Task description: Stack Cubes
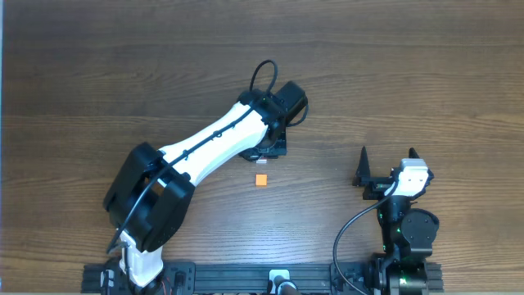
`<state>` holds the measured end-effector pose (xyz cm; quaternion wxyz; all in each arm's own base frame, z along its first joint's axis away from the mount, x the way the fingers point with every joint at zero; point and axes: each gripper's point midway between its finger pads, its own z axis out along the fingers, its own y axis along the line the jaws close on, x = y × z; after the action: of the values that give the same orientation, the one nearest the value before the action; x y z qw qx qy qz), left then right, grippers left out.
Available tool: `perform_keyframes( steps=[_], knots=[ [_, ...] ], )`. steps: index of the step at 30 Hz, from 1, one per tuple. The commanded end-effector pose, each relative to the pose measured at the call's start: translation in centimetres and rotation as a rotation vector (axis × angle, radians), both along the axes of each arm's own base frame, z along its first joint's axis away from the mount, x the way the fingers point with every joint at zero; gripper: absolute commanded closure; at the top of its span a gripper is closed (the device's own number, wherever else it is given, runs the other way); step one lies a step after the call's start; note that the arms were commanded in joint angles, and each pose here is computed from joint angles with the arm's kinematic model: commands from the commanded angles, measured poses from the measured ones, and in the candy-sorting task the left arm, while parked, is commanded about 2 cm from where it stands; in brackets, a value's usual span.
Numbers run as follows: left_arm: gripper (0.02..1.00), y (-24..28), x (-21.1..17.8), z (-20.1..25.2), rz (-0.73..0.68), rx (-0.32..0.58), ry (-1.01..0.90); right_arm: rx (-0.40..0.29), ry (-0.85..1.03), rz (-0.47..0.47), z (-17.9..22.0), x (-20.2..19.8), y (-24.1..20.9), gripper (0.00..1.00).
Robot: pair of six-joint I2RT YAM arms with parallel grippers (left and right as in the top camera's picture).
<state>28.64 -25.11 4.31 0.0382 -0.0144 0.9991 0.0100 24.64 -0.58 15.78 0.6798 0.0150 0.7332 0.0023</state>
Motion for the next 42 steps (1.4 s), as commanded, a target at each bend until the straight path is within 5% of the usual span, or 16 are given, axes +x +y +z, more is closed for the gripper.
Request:
perform_keyframes(
  steps=[1, 42],
  knots=[
    [0.980, 0.08, -0.08, -0.84, -0.011, 0.014, 0.017, -0.001, -0.002, 0.015, -0.09, -0.01, 0.30, 0.007],
    [0.945, 0.54, 0.17, -1.33, -0.002, 0.021, 0.007, -0.001, -0.003, 0.015, -0.08, -0.02, 0.30, 0.007]
  ],
)
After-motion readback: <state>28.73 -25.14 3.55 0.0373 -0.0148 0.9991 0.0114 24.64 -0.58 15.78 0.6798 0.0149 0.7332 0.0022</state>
